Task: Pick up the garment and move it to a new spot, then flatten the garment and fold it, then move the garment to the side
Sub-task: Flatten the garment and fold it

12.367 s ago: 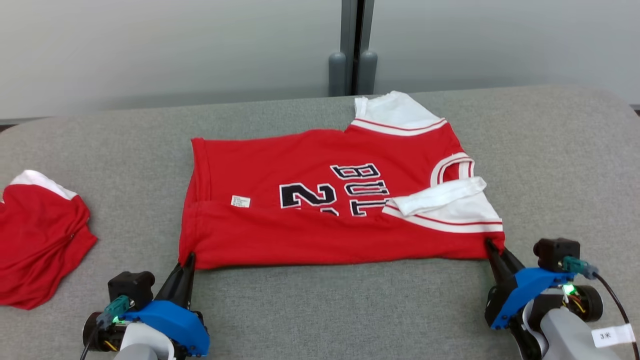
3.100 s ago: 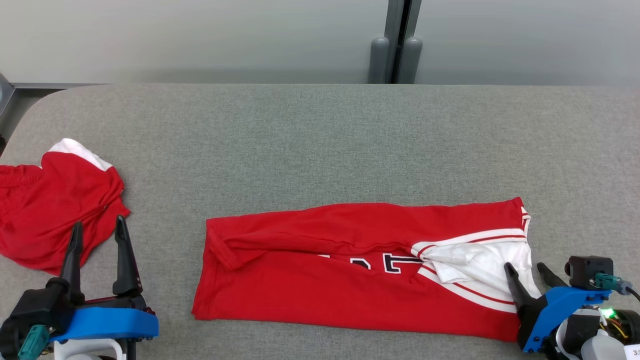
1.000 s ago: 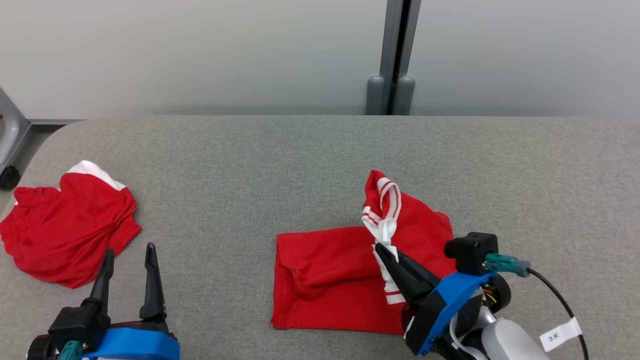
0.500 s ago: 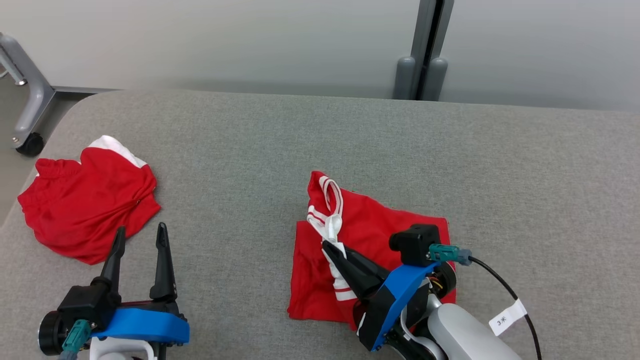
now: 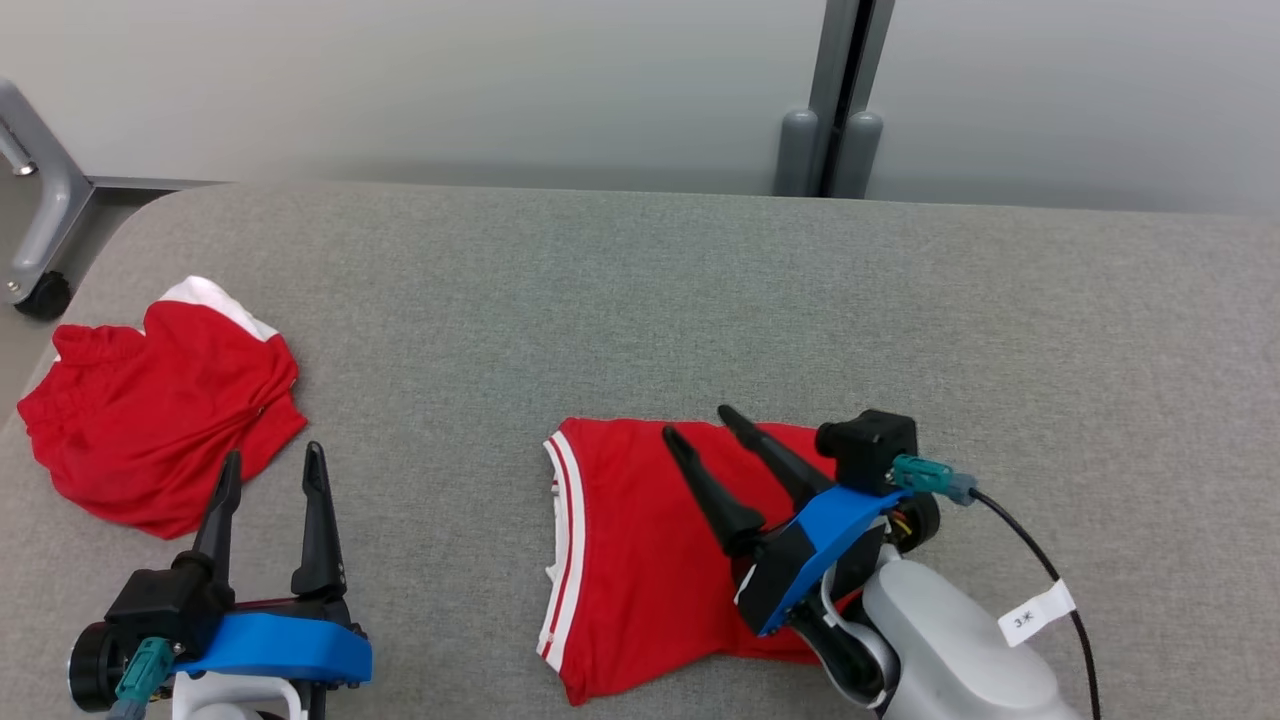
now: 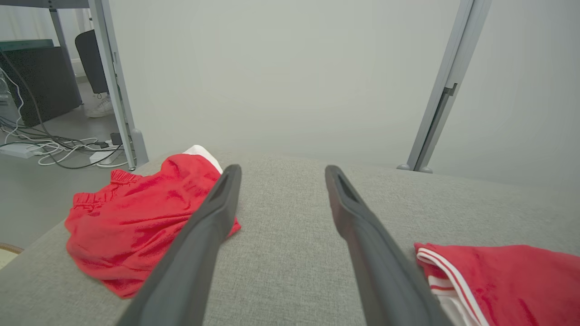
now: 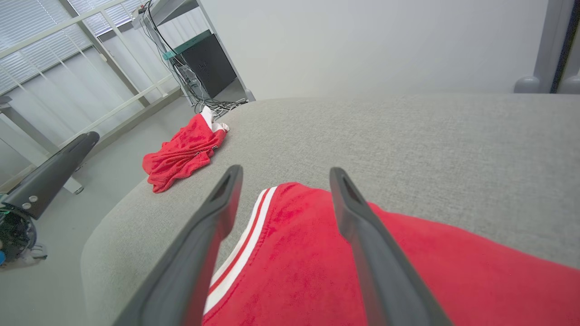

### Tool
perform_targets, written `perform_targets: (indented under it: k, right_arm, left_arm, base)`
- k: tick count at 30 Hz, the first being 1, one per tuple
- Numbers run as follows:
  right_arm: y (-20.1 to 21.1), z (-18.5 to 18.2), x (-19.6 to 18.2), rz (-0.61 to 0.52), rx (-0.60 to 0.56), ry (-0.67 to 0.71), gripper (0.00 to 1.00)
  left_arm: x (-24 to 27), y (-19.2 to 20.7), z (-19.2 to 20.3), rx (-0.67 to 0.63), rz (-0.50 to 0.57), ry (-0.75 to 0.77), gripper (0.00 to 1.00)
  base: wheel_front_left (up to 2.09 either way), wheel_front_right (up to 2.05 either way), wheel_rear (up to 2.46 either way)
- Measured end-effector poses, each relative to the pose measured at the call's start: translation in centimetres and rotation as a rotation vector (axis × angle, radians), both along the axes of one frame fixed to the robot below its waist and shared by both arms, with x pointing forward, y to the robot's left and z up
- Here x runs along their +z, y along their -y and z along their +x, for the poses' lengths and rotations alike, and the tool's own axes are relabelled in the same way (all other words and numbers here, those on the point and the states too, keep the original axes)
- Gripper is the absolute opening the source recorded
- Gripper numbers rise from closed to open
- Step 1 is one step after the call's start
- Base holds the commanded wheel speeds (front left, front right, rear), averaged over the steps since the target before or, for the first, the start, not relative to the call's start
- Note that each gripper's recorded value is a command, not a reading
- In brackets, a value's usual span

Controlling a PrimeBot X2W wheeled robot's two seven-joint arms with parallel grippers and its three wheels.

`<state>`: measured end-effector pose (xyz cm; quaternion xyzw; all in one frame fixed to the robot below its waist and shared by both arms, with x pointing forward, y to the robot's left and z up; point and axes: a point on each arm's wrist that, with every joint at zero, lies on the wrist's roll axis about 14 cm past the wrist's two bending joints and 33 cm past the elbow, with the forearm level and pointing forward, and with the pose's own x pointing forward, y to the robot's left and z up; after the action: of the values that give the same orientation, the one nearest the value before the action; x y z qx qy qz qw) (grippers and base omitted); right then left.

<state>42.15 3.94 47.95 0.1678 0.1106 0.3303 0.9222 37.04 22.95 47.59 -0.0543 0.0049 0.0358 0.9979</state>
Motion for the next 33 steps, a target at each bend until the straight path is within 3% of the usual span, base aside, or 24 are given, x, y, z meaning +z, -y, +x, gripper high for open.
perform_targets:
  k: [10,18,33]
  right_arm:
    - [10.3,3.5,3.1,-0.064,-0.292,0.180,1.00]
    - [17.6,1.5,3.8,-0.129,-0.479,0.253,1.00]
    - [22.2,-4.0,4.0,-0.208,-0.635,0.258,1.00]
  left_arm:
    - [0.6,1.6,0.7,-0.051,0.004,0.021,1.00]
    - [1.0,2.9,1.1,-0.092,0.013,0.036,1.00]
    - [1.0,3.8,0.1,-0.127,0.034,0.033,1.00]
  base:
    - [0.00,0.00,0.00]
    - [0.00,0.00,0.00]
    - [0.00,0.00,0.00]
